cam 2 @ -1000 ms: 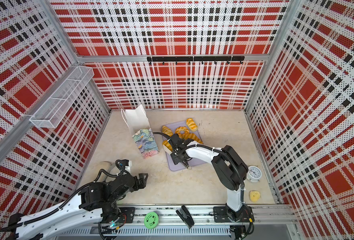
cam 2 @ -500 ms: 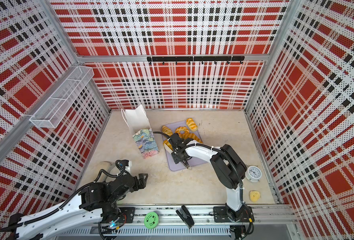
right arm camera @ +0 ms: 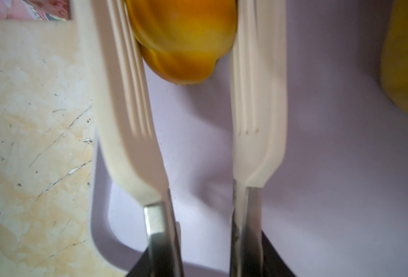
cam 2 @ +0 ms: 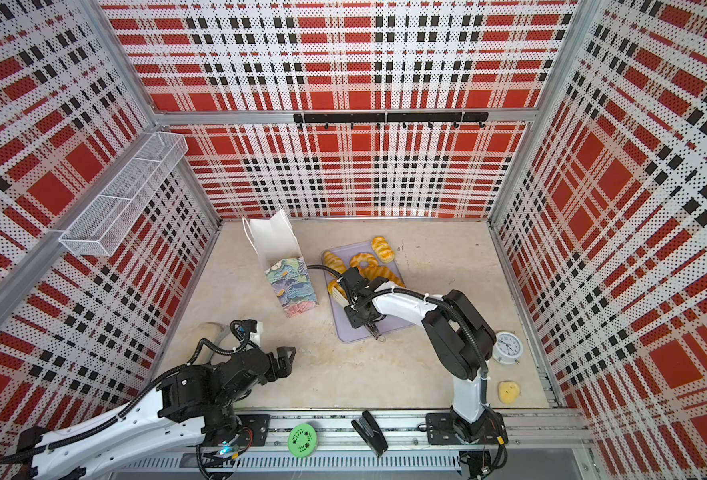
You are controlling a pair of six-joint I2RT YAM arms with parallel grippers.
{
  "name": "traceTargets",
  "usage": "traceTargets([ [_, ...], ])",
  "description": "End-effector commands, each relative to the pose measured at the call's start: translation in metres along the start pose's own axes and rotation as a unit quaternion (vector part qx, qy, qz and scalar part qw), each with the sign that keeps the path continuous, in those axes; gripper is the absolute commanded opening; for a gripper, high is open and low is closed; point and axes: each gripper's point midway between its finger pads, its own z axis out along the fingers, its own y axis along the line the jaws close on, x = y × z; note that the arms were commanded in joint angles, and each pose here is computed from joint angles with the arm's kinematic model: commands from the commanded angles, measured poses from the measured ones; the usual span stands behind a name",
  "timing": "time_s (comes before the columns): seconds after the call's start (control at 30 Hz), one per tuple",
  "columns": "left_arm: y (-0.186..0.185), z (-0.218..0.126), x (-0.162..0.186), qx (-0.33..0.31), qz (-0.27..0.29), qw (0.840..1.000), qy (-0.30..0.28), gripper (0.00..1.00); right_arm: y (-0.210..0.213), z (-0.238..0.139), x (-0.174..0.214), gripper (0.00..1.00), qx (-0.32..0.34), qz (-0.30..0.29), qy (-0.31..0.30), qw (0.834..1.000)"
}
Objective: Place the fake bread into the paper bag
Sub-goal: 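Lift the yellow bun with the tongs and carry it over the floral bag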
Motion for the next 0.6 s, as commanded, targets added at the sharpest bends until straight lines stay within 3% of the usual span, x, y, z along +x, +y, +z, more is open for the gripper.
traceTargets([
  [0.0,-0.003,-0.002,-0.003,0.005,-0.009,1.0,-0.007,0.99,0.002,-0.019,-0.011,0.43,-0.013,0.002,-0.038,0.999],
  [0.57,-0.017,-0.005,-0.003,0.011,0.007,1.0,-0.01,0.99,-0.003,-0.034,0.007,0.4,-0.021,0.013,-0.056,0.998],
])
